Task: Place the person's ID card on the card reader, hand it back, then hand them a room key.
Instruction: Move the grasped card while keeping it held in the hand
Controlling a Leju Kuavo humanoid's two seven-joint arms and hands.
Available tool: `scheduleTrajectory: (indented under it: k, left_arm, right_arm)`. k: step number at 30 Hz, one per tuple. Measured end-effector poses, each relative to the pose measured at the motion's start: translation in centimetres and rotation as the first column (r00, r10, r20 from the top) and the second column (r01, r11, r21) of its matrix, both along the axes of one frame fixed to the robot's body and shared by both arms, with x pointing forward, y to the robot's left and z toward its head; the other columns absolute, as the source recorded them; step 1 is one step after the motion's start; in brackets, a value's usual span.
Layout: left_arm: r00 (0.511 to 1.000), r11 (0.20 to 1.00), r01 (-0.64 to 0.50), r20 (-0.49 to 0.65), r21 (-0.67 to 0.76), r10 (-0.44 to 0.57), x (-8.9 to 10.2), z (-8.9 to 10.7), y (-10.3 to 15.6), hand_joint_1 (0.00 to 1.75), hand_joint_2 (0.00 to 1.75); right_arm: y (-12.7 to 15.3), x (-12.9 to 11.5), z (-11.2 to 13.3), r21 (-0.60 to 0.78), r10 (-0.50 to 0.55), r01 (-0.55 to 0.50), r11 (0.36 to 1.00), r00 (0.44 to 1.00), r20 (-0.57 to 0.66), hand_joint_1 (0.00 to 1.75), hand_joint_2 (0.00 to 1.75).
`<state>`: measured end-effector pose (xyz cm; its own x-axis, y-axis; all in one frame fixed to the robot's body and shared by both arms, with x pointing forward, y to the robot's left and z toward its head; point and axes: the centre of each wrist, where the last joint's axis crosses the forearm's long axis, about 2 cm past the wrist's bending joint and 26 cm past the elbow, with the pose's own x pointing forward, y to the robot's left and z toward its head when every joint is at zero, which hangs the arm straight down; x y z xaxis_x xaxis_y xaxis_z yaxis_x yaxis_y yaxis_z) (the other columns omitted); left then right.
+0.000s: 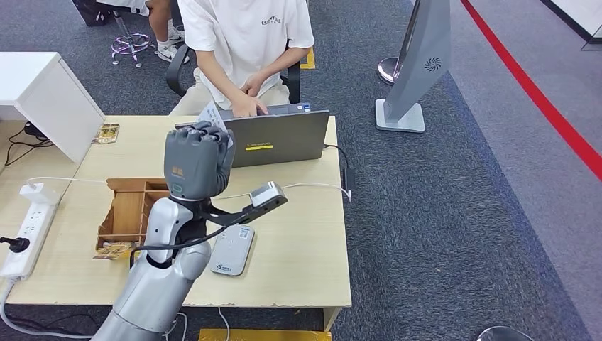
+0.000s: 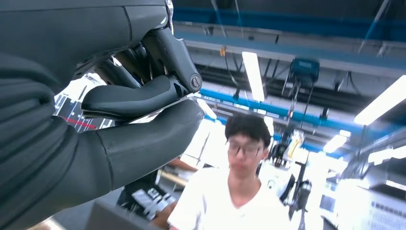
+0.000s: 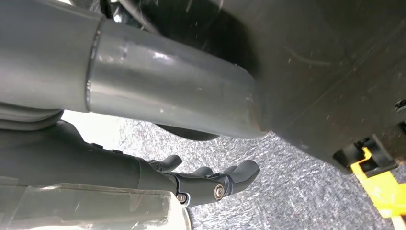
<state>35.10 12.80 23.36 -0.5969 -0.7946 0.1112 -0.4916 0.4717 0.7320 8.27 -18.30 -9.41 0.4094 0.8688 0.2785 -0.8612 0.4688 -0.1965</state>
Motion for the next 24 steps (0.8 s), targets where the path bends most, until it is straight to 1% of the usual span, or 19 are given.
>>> scheduleTrajectory:
  k: [4, 7, 9, 12, 15, 17, 20, 24]
  left_arm:
    - [0.994, 0.999, -0.041, 0.103, -0.011, 0.042, 2.2, 4.7, -0.3, 1.75, 1.75]
    - [0.982, 0.993, -0.115, 0.153, 0.019, 0.111, 4.3, 7.7, -0.1, 1.75, 1.75]
    - [0.969, 0.982, -0.185, 0.175, 0.048, 0.174, 5.9, 9.3, 0.3, 1.75, 1.75]
    - [0.941, 0.947, -0.308, 0.179, 0.096, 0.288, 8.8, 10.9, 1.6, 1.75, 1.75]
    - [0.916, 0.908, -0.395, 0.139, 0.137, 0.377, 11.2, 11.6, 3.2, 1.75, 1.75]
    - [0.904, 0.890, -0.427, 0.106, 0.157, 0.415, 12.2, 11.6, 4.2, 1.75, 1.75]
    - [0.891, 0.873, -0.453, 0.063, 0.179, 0.449, 13.0, 11.3, 5.1, 1.75, 1.75]
    - [0.882, 0.863, -0.465, 0.019, 0.198, 0.470, 13.4, 10.6, 5.7, 1.75, 1.75]
  right_arm:
    - [0.3, 0.7, 0.2, 0.009, 0.053, -0.053, 0.999, 0.999, -0.012, 0.00, 0.00]
    - [0.5, 1.2, 0.3, 0.012, 0.096, -0.096, 0.995, 0.995, -0.013, 0.00, 0.00]
    - [0.6, 1.5, 0.4, 0.013, 0.127, -0.127, 0.992, 0.992, -0.013, 0.00, 0.00]
    - [0.8, 1.8, 0.5, 0.018, 0.169, -0.169, 0.985, 0.985, -0.013, 0.00, 0.00]
    - [1.0, 1.9, 0.6, 0.022, 0.193, -0.193, 0.981, 0.981, -0.012, 0.00, 0.00]
    - [1.1, 1.9, 0.6, 0.022, 0.203, -0.203, 0.979, 0.979, -0.010, 0.00, 0.00]
    - [1.1, 1.9, 0.6, 0.010, 0.209, -0.209, 0.978, 0.978, -0.007, 0.00, 0.00]
    - [1.1, 2.0, 0.7, -0.002, 0.210, -0.210, 0.978, 0.978, -0.005, 0.00, 0.00]
